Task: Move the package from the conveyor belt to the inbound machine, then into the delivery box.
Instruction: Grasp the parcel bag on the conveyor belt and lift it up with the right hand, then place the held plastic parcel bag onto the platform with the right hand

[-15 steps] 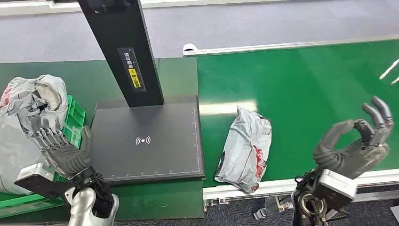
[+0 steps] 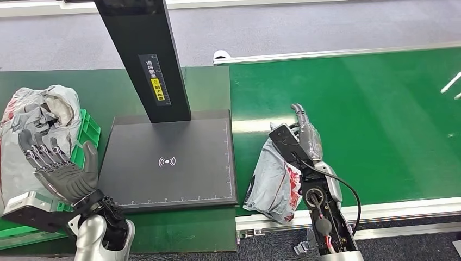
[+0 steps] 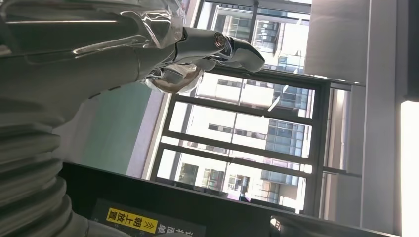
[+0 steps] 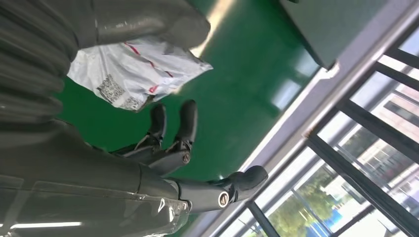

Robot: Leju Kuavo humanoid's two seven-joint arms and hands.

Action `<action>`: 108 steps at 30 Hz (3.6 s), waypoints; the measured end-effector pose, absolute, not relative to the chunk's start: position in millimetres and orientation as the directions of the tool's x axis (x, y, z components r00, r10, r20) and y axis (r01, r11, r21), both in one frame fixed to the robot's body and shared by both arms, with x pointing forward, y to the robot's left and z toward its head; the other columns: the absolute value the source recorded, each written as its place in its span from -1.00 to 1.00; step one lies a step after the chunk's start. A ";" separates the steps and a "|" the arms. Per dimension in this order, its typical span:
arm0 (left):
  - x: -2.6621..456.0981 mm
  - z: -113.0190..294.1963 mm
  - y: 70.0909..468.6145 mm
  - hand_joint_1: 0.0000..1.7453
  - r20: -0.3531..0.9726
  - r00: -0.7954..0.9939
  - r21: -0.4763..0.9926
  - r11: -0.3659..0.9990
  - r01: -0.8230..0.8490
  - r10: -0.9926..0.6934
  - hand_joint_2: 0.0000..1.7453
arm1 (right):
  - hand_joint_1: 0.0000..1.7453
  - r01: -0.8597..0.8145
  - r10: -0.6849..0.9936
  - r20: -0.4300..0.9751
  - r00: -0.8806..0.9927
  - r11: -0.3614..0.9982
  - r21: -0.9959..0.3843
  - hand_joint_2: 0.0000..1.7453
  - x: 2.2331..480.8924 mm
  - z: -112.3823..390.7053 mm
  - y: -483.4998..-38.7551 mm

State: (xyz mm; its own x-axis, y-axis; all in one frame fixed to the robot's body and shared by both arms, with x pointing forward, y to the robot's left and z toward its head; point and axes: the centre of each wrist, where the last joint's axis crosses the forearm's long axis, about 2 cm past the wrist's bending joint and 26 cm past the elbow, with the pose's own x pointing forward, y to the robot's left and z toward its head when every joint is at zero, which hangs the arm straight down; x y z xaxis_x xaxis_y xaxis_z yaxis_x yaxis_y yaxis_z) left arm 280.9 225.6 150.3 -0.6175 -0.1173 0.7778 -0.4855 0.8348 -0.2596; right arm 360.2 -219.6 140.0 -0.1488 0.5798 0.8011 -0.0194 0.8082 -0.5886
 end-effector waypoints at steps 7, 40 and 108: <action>280.9 150.0 226.0 -1.00 0.778 -0.617 -0.257 0.837 -0.484 -0.118 1.00 | -0.85 -0.059 0.597 0.796 -0.099 0.795 -0.604 1.00 364.9 126.8 -221.5; 307.5 125.1 202.8 -1.00 0.839 -0.544 -0.210 0.908 -0.363 -0.024 1.00 | -1.00 -0.649 0.802 0.507 0.317 0.573 -0.500 -1.00 356.1 41.8 -250.7; 284.1 159.6 222.5 -1.00 0.756 -0.614 -0.206 0.807 -0.553 -0.227 1.00 | 1.00 0.035 0.467 0.702 -0.538 0.844 -0.535 1.00 355.7 151.0 -234.1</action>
State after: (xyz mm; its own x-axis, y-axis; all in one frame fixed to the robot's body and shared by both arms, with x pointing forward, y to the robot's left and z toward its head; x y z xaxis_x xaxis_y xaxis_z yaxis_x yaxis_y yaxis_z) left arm 284.1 222.5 159.6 -0.6135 -0.2270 0.7564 -0.5529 0.8074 -0.2061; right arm 355.7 -234.1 151.0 -0.5377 0.4669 0.7021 0.0347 0.8443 -0.5348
